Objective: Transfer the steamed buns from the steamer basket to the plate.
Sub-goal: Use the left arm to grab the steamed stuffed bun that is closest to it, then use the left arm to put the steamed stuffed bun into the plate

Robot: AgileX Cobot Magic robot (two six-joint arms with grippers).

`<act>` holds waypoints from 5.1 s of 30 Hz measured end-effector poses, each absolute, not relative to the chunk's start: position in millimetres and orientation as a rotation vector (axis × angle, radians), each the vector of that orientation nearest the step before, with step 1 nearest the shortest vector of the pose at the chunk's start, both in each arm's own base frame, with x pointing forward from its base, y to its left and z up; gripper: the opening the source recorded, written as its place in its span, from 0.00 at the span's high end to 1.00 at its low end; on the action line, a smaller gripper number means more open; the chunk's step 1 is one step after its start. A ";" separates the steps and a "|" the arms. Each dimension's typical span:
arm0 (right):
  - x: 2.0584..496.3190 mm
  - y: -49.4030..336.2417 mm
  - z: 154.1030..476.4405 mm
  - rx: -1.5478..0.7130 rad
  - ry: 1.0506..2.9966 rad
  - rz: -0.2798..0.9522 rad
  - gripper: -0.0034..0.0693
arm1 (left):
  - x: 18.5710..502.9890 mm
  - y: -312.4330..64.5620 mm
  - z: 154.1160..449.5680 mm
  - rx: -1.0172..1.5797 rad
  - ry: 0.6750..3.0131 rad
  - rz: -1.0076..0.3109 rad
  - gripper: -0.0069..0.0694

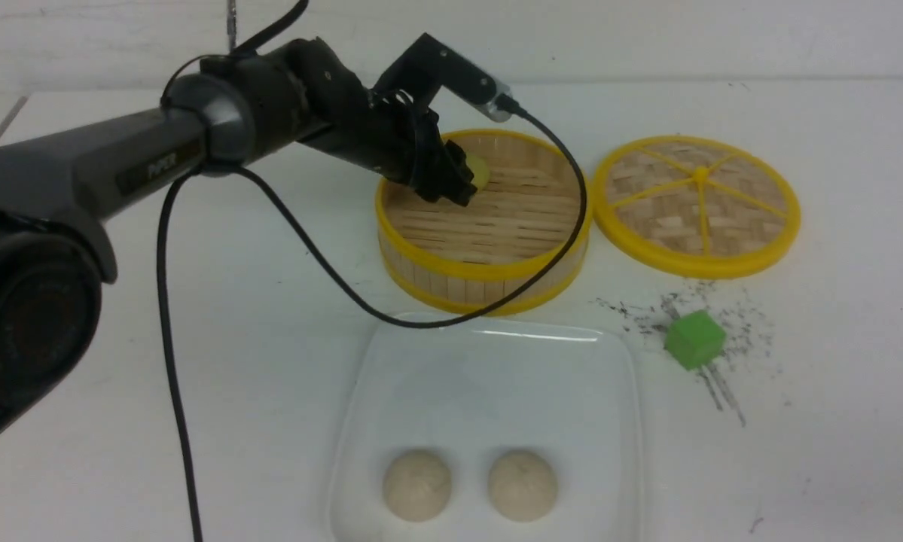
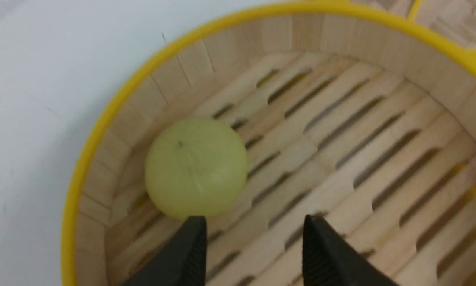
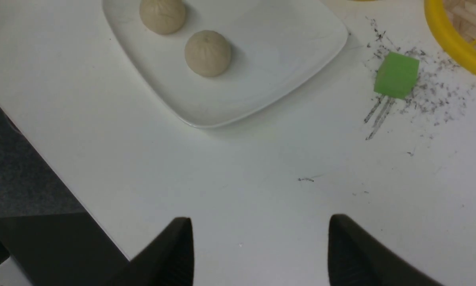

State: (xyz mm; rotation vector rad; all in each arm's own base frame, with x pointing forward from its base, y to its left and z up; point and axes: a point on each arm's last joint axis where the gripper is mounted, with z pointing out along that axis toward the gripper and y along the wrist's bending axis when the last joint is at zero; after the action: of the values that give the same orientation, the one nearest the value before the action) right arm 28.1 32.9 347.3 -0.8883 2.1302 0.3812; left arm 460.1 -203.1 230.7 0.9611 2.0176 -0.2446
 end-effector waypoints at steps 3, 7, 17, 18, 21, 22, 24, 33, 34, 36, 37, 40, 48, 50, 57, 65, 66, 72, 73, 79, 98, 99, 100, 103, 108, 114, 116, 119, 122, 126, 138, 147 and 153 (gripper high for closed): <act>28.1 32.9 347.3 -0.888 2.130 0.381 0.33 | 461.0 -204.0 232.4 0.941 2.002 -0.256 0.43; 28.1 33.0 347.3 -0.888 2.130 0.383 0.33 | 461.4 -204.7 233.5 0.936 1.989 -0.264 0.42; 27.6 33.6 347.4 -0.889 2.130 0.395 0.33 | 460.8 -205.1 233.1 0.937 1.995 -0.273 0.42; 27.6 33.6 347.4 -0.889 2.130 0.395 0.33 | 460.8 -205.1 233.1 0.938 1.995 -0.273 0.42; 27.6 33.6 347.4 -0.889 2.130 0.395 0.33 | 458.4 -205.6 231.2 0.965 2.013 -0.288 0.42; 27.4 33.6 347.3 -0.890 2.132 0.395 0.33 | 457.6 -205.8 230.5 0.975 2.020 -0.293 0.42; 27.4 33.5 347.2 -0.890 2.133 0.395 0.33 | 456.5 -205.6 229.3 0.986 2.034 -0.296 0.42; 25.8 32.6 345.2 -0.905 2.161 0.390 0.33 | 460.0 -201.5 229.5 0.984 2.023 -0.214 0.42; 25.7 32.6 345.2 -0.905 2.161 0.390 0.33 | 460.6 -201.3 229.9 0.982 2.018 -0.207 0.42; 25.6 32.5 345.0 -0.906 2.163 0.390 0.33 | 460.9 -201.2 230.1 0.979 2.015 -0.204 0.42; 25.6 32.5 345.0 -0.906 2.163 0.390 0.33 | 461.0 -201.3 229.7 0.978 2.016 -0.205 0.42; 25.6 32.5 345.0 -0.906 2.163 0.390 0.33 | 462.0 -201.5 226.9 0.980 2.018 -0.202 0.42; 25.6 32.5 345.0 -0.906 2.163 0.390 0.33 | 469.9 -203.4 190.2 1.005 2.066 -0.189 0.42; 25.6 32.5 344.9 -0.907 2.164 0.389 0.33 | 472.1 -203.7 180.1 1.004 2.076 -0.182 0.42; 25.6 32.5 345.0 -0.906 2.163 0.389 0.33 | 481.1 -202.5 189.2 0.934 1.998 -0.123 0.42; 25.6 32.5 345.0 -0.905 2.164 0.390 0.33 | 493.8 -206.5 226.0 0.910 1.860 -0.081 0.42; 25.6 32.5 345.0 -0.905 2.163 0.390 0.33 | 494.3 -206.7 228.0 0.905 1.856 -0.084 0.42; 25.7 32.6 345.1 -0.905 2.162 0.390 0.33 | 495.1 -208.3 227.0 0.896 1.866 -0.110 0.42; 25.8 32.6 345.2 -0.904 2.161 0.390 0.33 | 495.3 -208.5 226.0 0.896 1.869 -0.112 0.42; 25.8 32.6 345.2 -0.904 2.161 0.390 0.33 | 500.3 -210.4 195.7 0.908 1.919 -0.120 0.42; 26.6 34.5 347.3 -0.891 2.135 0.413 0.33 | 499.6 -212.6 188.3 0.952 1.919 -0.134 0.81; 26.6 34.6 347.4 -0.890 2.134 0.415 0.33 | 498.5 -213.1 187.3 0.966 1.927 -0.144 0.86; 26.5 34.6 347.4 -0.891 2.134 0.416 0.33 | 497.7 -213.5 186.7 0.974 1.933 -0.152 0.89; 26.6 34.6 347.5 -0.890 2.133 0.416 0.33 | 495.6 -214.4 184.9 0.997 1.948 -0.171 0.90; 26.7 34.9 347.7 -0.888 2.130 0.419 0.33 | 494.6 -215.4 184.7 0.985 1.961 -0.202 0.91; 26.7 34.9 347.7 -0.888 2.130 0.419 0.33 | 493.3 -215.5 193.6 0.969 1.951 -0.214 0.91; 26.7 34.9 347.7 -0.888 2.130 0.419 0.33 | 491.9 -215.1 203.7 0.964 1.934 -0.213 0.91; 26.7 34.9 347.8 -0.888 2.129 0.419 0.33 | 488.7 -214.5 218.5 0.964 1.912 -0.217 0.91; 26.8 35.0 348.0 -0.887 2.127 0.419 0.33 | 483.3 -213.2 242.0 0.958 1.876 -0.221 0.91; 26.9 35.0 348.0 -0.886 2.126 0.420 0.33 | 476.5 -211.8 263.8 0.961 1.845 -0.228 0.91; 28.0 33.6 347.8 -0.885 2.126 0.392 0.33 | 458.2 -212.1 277.9 1.014 1.939 -0.345 0.90; 29.0 32.6 347.8 -0.888 2.120 0.370 0.33 | 426.8 -202.2 314.2 1.045 2.075 -0.408 0.90; 29.1 32.6 348.0 -0.903 2.110 0.361 0.33 | 401.1 -214.6 327.0 1.120 2.137 -0.471 0.91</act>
State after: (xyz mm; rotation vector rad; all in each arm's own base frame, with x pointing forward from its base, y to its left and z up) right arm 29.1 32.6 348.0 -0.9028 2.1102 0.3615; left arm 401.1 -214.6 327.0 1.1198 2.1371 -0.4712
